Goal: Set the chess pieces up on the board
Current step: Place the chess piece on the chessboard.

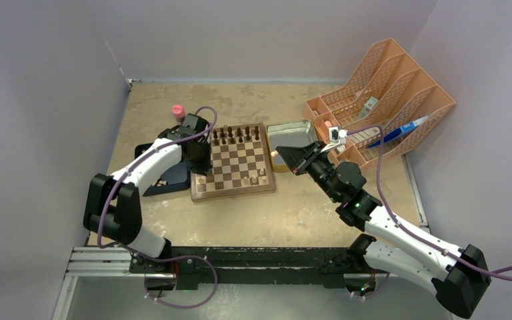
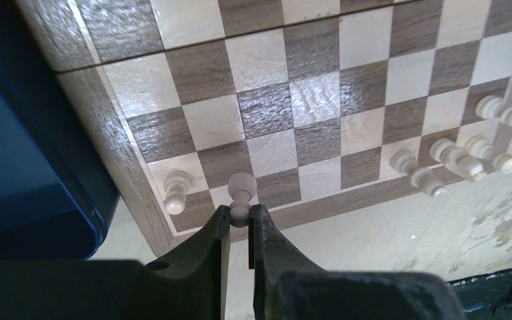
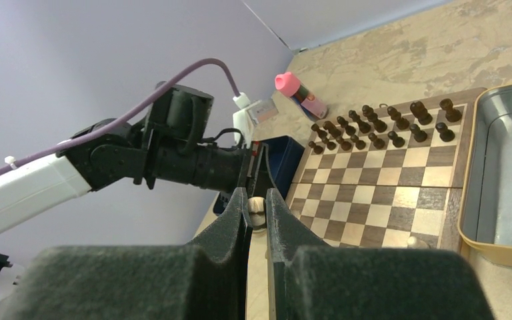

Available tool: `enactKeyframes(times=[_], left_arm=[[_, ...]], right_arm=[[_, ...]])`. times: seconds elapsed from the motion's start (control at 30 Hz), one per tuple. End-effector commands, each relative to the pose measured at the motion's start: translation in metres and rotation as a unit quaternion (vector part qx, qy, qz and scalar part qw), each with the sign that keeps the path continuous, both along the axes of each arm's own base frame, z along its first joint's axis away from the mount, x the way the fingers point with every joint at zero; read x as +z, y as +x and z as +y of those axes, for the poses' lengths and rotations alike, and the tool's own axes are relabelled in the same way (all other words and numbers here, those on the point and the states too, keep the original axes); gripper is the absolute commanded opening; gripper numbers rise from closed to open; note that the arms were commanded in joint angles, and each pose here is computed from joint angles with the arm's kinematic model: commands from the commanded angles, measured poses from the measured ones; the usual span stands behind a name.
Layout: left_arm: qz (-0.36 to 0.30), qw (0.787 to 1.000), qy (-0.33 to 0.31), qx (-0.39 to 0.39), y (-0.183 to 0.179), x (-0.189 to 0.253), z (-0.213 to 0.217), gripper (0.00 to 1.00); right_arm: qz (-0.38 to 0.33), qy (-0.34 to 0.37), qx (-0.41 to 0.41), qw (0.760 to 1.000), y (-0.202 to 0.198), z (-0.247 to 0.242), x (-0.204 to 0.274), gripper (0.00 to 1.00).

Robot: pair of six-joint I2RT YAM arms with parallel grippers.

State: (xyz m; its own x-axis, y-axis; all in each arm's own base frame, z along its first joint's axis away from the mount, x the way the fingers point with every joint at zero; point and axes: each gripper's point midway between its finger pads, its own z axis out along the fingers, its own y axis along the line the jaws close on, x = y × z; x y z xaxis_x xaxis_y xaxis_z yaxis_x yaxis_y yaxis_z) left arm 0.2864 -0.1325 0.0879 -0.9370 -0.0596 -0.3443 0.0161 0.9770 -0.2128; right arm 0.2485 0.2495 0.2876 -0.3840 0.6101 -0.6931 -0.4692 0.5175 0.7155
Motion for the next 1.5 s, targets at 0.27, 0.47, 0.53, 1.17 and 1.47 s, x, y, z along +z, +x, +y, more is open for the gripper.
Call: enactKeyframes(times=[0.27, 0.47, 0.53, 1.17, 1.47], left_arm=[[0.03, 0.998, 0.01, -0.046, -0.004, -0.008, -0.008, 0.0], [0.03, 0.998, 0.019, -0.049, 0.002, -0.01, -0.008, 0.0], [0.031, 0.998, 0.028, -0.048, 0.004, -0.012, -0.006, 0.0], [0.033, 0.997, 0.055, -0.048, 0.004, -0.018, -0.002, 0.05], [0.032, 0.996, 0.062, -0.05, 0.003, -0.02, -0.003, 0.09]], right_arm=[[-0.033, 0.018, -0.007, 0.999, 0.003, -0.001, 0.023, 0.0], [-0.037, 0.016, -0.011, 0.999, 0.004, -0.002, 0.026, 0.01], [-0.038, 0.015, -0.013, 0.999, 0.005, -0.002, 0.027, 0.01], [-0.038, 0.014, -0.019, 0.999, 0.007, -0.003, 0.027, 0.02], [-0.04, 0.017, -0.016, 0.999, 0.006, -0.003, 0.029, 0.02]])
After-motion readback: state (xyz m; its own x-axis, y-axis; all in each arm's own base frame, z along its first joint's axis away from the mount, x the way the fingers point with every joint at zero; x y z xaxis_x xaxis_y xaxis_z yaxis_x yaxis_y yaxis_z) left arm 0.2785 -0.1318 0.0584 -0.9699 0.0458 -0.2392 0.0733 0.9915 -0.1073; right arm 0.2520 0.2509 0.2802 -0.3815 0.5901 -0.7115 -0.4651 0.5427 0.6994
